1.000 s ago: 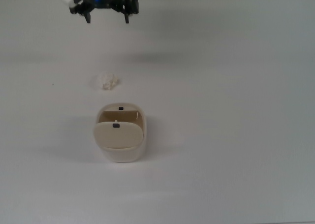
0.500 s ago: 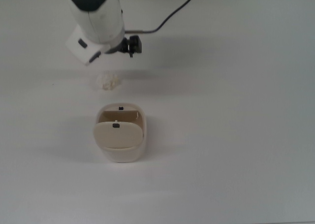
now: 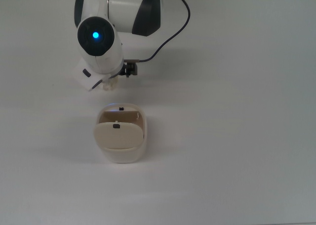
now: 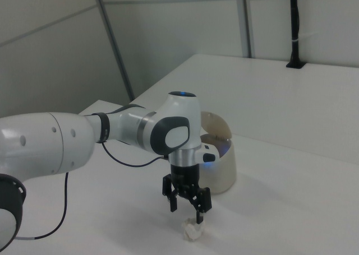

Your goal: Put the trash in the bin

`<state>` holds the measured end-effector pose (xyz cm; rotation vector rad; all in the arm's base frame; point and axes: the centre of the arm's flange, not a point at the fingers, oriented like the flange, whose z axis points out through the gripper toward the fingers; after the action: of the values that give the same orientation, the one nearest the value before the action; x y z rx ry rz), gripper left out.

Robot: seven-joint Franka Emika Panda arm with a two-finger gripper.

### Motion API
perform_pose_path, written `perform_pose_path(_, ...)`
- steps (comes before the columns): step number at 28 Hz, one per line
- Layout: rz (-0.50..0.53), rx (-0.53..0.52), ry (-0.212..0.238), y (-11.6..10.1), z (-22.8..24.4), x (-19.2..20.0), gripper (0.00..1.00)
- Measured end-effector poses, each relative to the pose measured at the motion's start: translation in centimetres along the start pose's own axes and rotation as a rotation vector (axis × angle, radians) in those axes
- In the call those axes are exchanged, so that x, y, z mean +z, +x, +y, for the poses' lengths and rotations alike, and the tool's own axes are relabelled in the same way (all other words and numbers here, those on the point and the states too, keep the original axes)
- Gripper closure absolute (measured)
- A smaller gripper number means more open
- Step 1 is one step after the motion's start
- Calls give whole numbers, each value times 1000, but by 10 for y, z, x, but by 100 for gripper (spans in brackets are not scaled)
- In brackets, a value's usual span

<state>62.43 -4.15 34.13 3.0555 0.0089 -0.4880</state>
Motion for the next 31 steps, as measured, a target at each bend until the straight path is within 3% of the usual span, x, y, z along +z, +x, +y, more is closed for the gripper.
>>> perform_pose_path(16,-50,21,-32,11,24,36,0)
perform_pose_path(22,-43,31,-32,11,25,33,23)
perform_pose_path(31,34,53,-10,2,30,-9,30)
